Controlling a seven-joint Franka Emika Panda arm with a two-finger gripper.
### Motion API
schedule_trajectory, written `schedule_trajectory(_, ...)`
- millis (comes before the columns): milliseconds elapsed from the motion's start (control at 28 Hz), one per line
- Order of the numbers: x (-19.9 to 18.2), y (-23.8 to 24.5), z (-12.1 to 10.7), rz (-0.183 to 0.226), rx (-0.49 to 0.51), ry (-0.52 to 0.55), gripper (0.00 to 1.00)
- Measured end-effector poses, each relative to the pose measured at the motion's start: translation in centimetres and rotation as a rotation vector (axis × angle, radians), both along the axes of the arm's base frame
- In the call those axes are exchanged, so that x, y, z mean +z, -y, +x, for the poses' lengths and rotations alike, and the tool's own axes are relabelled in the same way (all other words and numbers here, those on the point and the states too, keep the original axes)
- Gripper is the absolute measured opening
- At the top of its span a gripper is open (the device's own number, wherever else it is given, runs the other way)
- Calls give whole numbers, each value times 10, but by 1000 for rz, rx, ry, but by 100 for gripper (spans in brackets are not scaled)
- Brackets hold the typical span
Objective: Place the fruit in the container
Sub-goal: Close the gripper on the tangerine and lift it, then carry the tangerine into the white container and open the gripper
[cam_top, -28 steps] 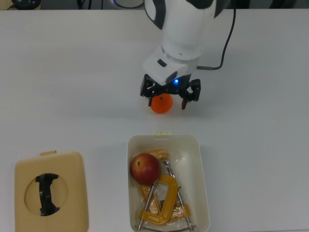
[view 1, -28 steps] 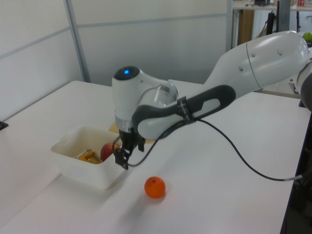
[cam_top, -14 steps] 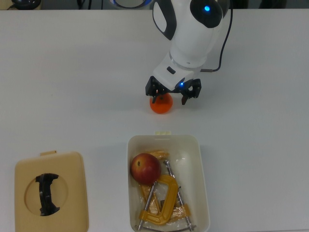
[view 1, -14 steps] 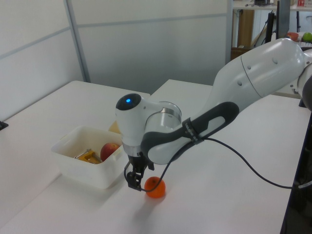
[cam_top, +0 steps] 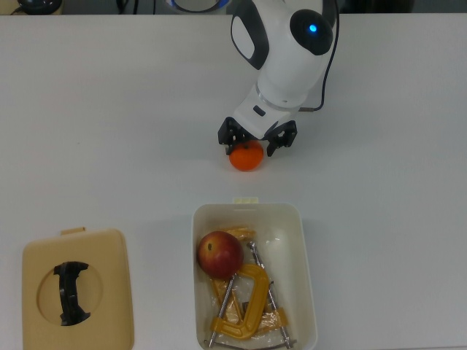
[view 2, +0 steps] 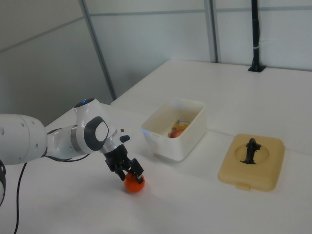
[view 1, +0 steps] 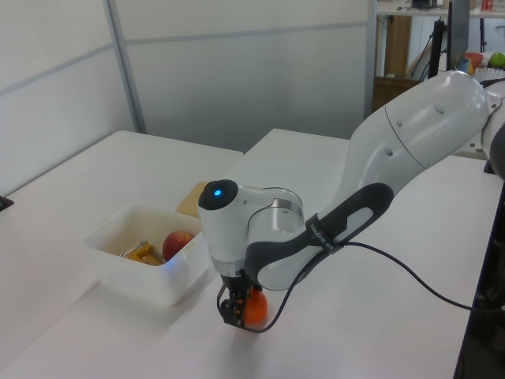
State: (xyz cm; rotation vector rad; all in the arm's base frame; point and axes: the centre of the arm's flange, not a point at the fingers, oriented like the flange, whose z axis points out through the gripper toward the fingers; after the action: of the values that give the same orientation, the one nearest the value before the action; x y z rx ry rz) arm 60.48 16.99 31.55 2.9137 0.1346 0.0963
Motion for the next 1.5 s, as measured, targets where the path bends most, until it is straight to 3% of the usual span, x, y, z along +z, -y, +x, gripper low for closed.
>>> schedule_trajectory(107, -2, 0, -1, -6, 5, -1, 96)
schedule_trajectory(286, 3, -1, 2, 3, -3, 21, 79)
schedule_trajectory(464, 36, 0, 19, 32, -31, 100, 79)
schedule_trajectory(786, 136, 29, 64, 136, -139, 282, 79)
schedule_trajectory(964, 166, 50, 83, 201, -208, 395, 79)
schedule_trajectory(1143, 160, 59, 103, 241, -276, 529, 79)
schedule_trajectory(1429, 118, 54, 132, 203, -364, 600, 79)
schedule_trajectory(1500, 112, 53, 136, 199, -377, 607, 83)
